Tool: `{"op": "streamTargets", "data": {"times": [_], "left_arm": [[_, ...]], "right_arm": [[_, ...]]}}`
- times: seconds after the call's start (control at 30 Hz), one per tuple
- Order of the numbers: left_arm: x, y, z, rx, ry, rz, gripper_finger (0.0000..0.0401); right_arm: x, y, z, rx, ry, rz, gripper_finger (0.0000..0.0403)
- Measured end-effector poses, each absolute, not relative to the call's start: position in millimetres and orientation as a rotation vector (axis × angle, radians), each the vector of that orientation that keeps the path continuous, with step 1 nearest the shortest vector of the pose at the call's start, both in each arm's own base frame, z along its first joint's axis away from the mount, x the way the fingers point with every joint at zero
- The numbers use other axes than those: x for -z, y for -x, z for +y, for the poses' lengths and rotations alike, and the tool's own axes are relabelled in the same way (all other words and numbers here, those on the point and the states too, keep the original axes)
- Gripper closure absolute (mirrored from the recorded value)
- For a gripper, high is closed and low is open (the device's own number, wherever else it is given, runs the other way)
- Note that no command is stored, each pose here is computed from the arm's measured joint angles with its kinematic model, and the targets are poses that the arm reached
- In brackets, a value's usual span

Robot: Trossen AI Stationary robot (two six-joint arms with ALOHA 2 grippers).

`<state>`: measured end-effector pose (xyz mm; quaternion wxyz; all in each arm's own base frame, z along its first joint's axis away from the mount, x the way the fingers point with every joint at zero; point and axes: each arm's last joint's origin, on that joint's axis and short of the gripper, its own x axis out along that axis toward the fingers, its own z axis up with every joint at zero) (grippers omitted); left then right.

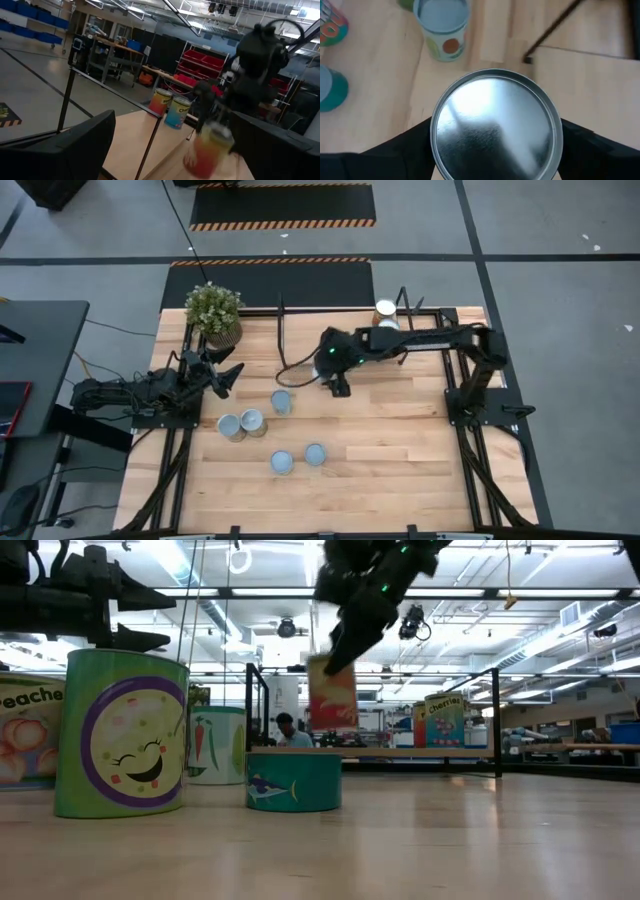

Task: Pick and place cans onto a shelf
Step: Put the canned corn on the shelf

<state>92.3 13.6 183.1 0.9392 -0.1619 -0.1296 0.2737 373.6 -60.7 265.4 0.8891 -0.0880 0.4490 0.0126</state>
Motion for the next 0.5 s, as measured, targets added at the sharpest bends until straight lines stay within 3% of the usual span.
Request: {"op": "streamTargets", "data": {"times": [0.23,0.5], "left_arm": [[-183,-92,14,-0.559,0.331,-0.265,0.0005],[-183,-92,14,-0.559,0.331,-0.266,0.0005]], "right_arm": [[-272,-328,-89,0.127,0.189,0.837,0.0074],[-245,-292,-135,0.224,0.136,0.899,0.0073]]}}
